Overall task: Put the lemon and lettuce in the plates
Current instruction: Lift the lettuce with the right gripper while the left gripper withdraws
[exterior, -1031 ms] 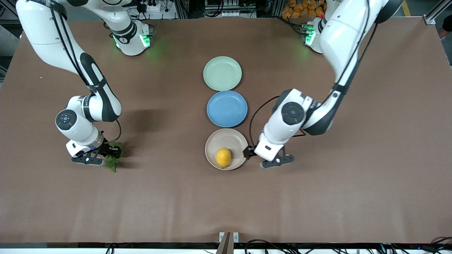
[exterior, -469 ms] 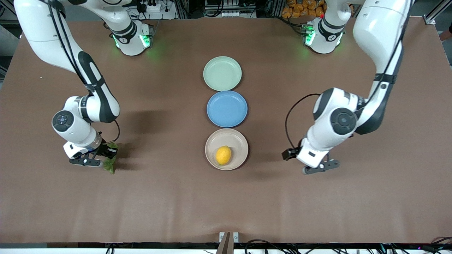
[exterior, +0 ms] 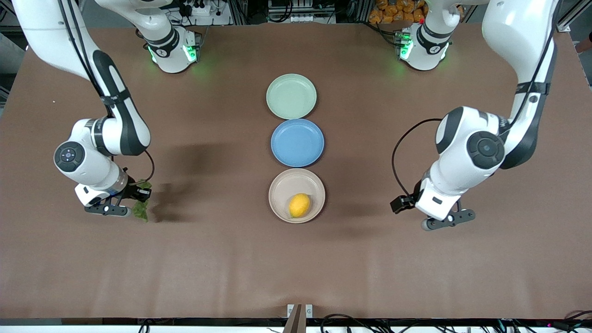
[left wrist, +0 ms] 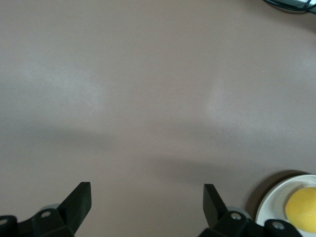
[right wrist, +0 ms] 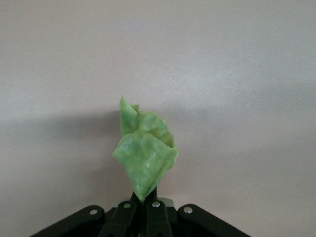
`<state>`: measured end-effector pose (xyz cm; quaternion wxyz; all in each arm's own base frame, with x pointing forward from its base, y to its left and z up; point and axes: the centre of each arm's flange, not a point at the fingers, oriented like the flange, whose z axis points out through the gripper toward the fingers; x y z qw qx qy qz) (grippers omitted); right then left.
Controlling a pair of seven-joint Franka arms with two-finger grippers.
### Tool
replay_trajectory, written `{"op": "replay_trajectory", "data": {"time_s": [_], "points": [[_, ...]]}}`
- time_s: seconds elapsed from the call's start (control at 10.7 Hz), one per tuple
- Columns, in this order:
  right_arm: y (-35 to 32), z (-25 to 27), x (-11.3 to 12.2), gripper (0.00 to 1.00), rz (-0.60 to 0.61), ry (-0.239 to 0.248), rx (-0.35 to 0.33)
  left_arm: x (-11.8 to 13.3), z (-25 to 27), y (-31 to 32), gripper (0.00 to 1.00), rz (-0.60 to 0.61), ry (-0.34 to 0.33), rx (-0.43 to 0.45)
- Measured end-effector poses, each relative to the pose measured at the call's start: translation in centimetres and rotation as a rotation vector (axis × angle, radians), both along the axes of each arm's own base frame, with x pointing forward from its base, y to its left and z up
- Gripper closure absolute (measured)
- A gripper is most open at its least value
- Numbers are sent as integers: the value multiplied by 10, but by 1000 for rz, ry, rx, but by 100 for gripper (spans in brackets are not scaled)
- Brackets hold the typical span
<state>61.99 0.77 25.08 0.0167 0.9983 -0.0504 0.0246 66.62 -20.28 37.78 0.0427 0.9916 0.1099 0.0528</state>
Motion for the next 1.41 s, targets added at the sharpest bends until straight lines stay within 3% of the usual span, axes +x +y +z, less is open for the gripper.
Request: {"op": "replay_trajectory", "data": {"time_s": [0.28, 0.66, 1.03, 1.22, 1.41], "points": [[26, 25, -7, 96, -51, 44, 9, -14, 10, 6, 0, -26, 82, 55], [102, 61, -22, 96, -132, 62, 22, -24, 18, 53, 0, -194, 150, 164], [196, 77, -50, 96, -226, 89, 99, -75, 40, 138, 0, -260, 202, 218], [249, 77, -73, 96, -251, 106, 104, -101, 60, 149, 0, -224, 187, 184], [304, 78, -103, 96, -265, 122, 113, -111, 99, 147, 0, -193, 116, 119]]}}
